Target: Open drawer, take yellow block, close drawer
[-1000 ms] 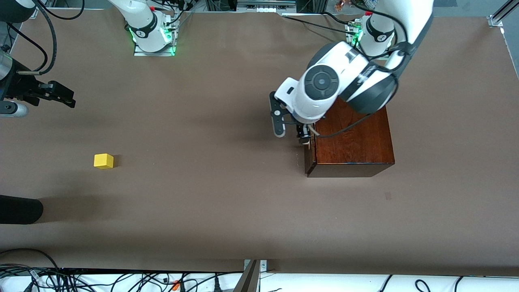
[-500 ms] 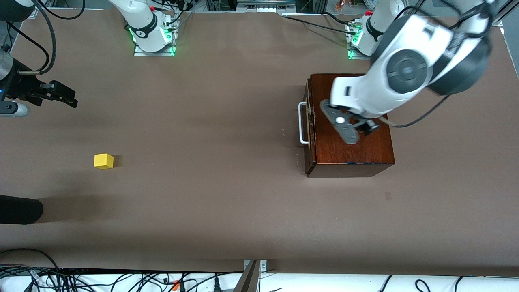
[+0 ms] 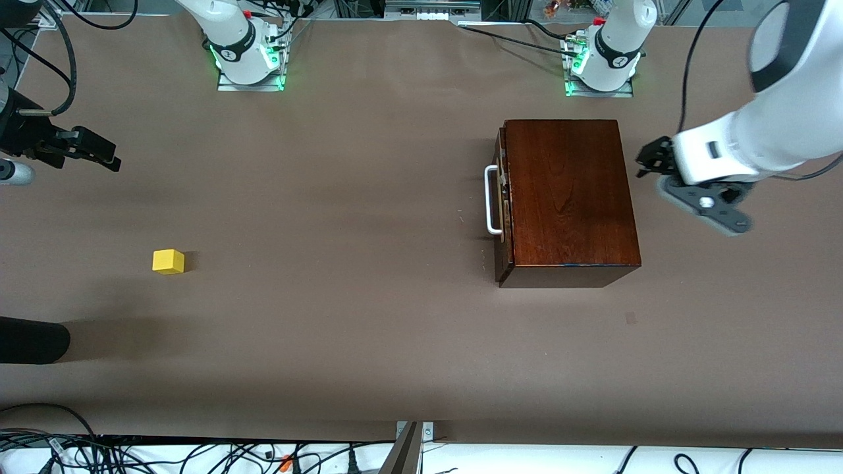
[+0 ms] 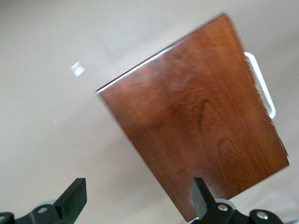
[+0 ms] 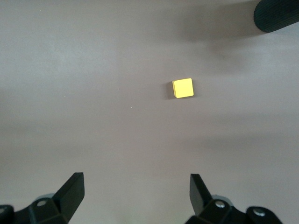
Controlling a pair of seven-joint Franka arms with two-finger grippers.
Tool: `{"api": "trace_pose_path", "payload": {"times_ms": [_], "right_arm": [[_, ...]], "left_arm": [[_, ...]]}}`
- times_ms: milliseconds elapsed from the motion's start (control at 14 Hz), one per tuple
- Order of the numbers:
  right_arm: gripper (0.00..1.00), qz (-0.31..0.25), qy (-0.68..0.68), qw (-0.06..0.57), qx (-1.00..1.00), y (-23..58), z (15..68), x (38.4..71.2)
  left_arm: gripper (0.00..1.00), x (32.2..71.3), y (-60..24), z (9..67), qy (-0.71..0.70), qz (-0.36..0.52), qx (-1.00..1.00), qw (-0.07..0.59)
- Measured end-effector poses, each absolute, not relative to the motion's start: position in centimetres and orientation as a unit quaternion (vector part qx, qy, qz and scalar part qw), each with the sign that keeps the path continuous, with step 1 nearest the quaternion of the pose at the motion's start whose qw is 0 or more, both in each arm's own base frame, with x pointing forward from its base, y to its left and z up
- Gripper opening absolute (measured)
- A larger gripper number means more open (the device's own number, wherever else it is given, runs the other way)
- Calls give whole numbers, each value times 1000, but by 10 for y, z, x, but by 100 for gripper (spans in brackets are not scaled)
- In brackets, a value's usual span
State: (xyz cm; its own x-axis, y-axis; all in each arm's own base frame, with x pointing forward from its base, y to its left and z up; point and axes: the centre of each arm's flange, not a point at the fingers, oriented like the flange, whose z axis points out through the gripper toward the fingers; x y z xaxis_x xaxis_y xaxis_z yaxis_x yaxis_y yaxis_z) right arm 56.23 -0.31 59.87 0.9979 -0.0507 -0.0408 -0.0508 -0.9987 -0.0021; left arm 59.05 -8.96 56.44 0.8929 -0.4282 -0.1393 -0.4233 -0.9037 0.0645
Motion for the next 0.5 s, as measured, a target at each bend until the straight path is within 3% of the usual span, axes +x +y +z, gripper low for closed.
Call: {"api": "trace_pose_path", "payload": {"times_ms": [500], "right_arm": [[100,26,26,1,-999,-3,598,561]], "left_arm": [[100,559,-40,586,15,-22,1000,-4]]}}
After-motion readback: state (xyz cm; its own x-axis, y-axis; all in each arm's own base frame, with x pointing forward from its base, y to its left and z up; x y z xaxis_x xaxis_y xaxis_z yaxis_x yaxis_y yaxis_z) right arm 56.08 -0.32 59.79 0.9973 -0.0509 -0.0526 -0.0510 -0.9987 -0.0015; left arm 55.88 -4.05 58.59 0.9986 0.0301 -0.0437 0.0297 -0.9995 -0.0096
